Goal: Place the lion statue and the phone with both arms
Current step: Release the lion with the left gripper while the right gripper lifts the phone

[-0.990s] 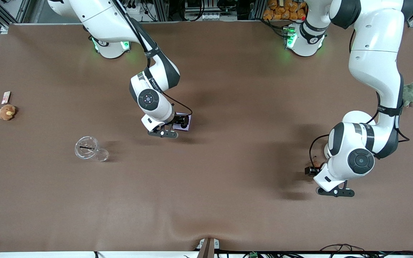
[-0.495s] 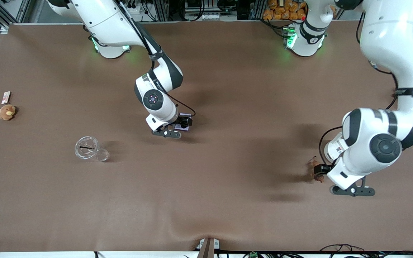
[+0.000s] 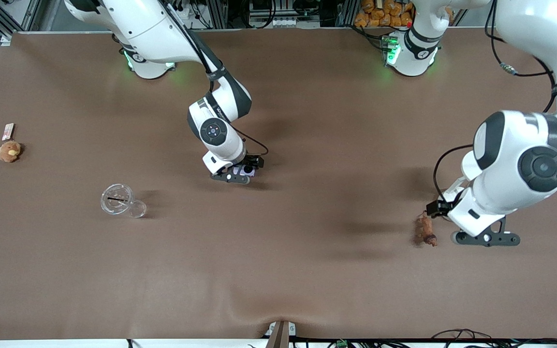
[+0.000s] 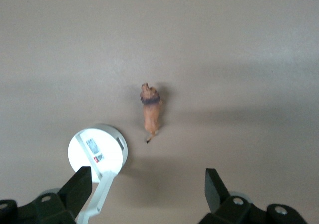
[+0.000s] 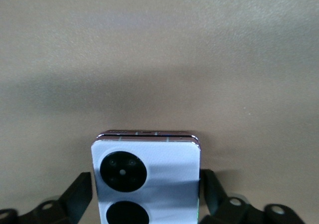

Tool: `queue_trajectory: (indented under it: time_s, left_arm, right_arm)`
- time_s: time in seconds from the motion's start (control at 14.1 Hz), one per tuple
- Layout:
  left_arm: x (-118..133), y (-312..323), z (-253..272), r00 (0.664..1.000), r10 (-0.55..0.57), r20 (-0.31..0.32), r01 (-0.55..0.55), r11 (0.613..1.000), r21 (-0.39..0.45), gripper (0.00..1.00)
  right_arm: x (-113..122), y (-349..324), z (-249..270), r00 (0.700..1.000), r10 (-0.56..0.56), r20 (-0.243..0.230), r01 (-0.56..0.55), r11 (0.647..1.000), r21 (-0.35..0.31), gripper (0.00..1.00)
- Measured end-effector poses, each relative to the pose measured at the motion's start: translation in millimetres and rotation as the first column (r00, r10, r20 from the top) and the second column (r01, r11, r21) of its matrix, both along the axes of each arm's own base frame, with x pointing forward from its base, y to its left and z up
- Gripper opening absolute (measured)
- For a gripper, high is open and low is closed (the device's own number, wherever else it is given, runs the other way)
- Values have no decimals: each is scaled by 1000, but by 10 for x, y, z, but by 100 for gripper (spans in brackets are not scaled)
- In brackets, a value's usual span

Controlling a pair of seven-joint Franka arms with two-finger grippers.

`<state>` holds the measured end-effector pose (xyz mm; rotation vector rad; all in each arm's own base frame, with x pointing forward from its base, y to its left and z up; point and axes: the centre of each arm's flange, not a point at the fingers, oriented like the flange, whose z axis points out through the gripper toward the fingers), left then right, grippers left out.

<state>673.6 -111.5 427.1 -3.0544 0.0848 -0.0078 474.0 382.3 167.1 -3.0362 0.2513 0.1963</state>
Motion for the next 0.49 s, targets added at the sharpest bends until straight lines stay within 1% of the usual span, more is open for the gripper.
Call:
queue_trajectory:
  time_s: [0.07,0.28,0.35,0.49]
  left_arm:
    - [-119,5,40,1000,0,-9,0,1000,-2,100]
    - [-490,17,185,1000,-6,-26,6,1000,-1,100]
    - [-593,30,258,1000,-6,-23,6,1000,-1,100]
    - [-691,115,493,1000,5,1,-5,1000,-2,100]
  right_arm:
    - [8,1,39,1000,0,1,0,1000,0,85]
    - [23,-14,38,1000,-2,-2,2,1000,-2,84]
    - [42,-27,49,1000,-4,-12,4,1000,-9,84]
    - [173,-79,155,999,-15,-49,14,1000,-26,84]
